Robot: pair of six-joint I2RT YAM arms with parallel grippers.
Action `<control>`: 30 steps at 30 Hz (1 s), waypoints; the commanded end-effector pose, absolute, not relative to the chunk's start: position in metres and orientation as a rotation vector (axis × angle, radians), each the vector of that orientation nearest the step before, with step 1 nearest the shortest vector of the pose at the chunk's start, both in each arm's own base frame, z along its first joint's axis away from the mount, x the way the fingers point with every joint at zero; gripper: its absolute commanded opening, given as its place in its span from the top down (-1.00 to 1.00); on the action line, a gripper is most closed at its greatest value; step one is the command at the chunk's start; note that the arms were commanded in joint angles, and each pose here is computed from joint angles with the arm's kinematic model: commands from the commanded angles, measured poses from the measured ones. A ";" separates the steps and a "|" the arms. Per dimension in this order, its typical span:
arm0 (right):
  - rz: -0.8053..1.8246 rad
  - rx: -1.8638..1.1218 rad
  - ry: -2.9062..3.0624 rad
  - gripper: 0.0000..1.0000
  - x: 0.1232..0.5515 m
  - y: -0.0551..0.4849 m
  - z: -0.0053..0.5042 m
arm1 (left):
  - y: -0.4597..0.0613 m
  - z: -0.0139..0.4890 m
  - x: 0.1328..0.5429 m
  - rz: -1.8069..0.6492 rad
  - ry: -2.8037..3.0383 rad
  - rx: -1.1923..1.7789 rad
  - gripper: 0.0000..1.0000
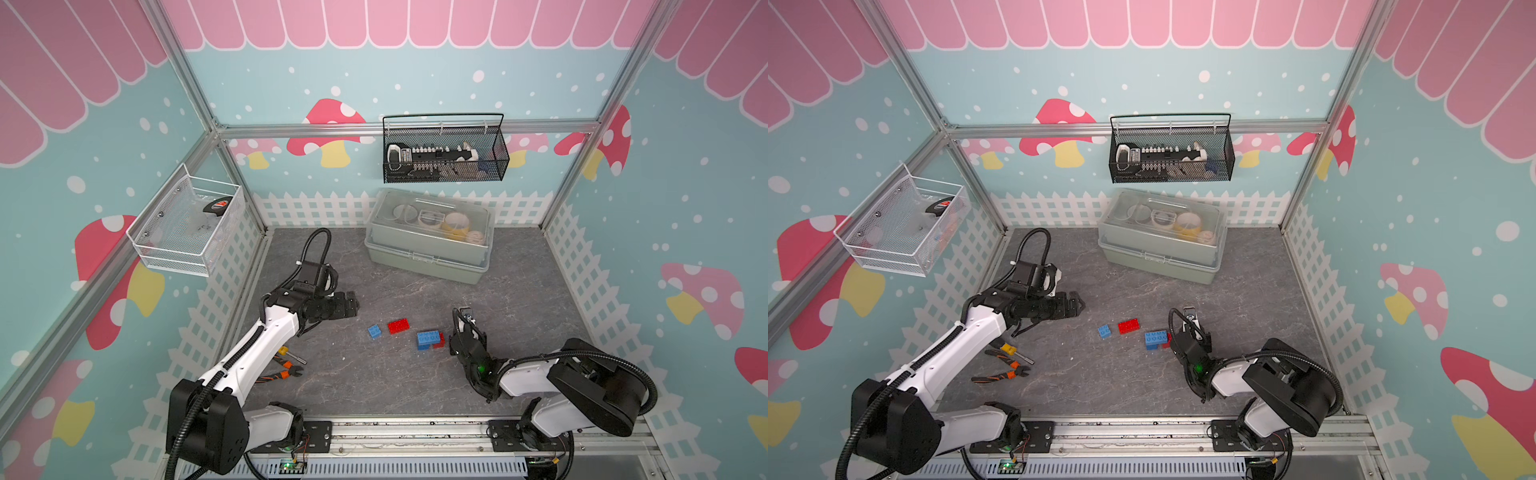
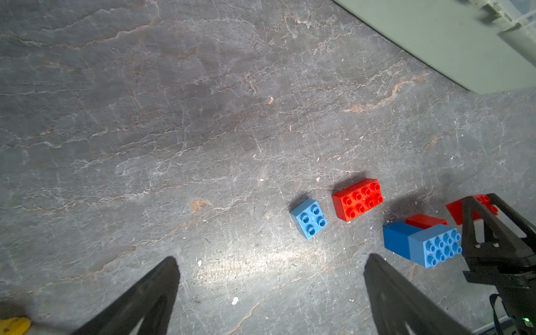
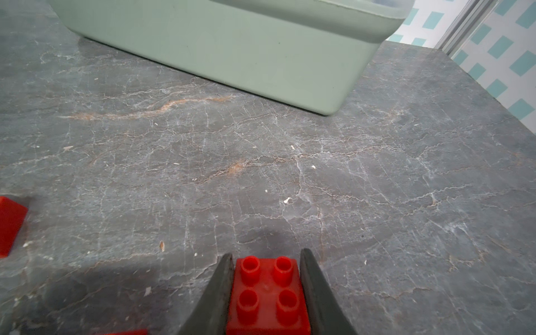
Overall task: Assemble a giraffe with lego
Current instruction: Place the lego brick at the center of the board.
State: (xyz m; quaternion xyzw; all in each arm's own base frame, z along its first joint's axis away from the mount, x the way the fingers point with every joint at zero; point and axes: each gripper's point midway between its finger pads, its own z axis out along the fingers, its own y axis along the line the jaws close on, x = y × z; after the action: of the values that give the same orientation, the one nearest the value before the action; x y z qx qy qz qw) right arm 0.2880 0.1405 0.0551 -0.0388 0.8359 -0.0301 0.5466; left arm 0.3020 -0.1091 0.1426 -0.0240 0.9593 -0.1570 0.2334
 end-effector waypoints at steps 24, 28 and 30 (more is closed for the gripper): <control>-0.062 -0.027 1.974 0.30 0.270 0.131 0.042 | -0.110 0.147 0.304 -0.401 2.629 -0.035 -0.98; -0.051 -0.032 1.980 0.17 0.269 0.131 0.045 | -0.110 0.148 0.304 -0.401 2.626 -0.033 -0.99; -0.043 -0.029 1.977 0.10 0.269 0.131 0.048 | -0.110 0.148 0.304 -0.401 2.626 -0.034 -0.98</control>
State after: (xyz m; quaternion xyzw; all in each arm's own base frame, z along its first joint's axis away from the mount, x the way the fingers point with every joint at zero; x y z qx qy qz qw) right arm 0.2702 0.1309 0.0440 -0.0148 0.8353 -0.0202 0.5492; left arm 0.3019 -0.1094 0.1417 -0.0208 0.9601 -0.1519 0.2341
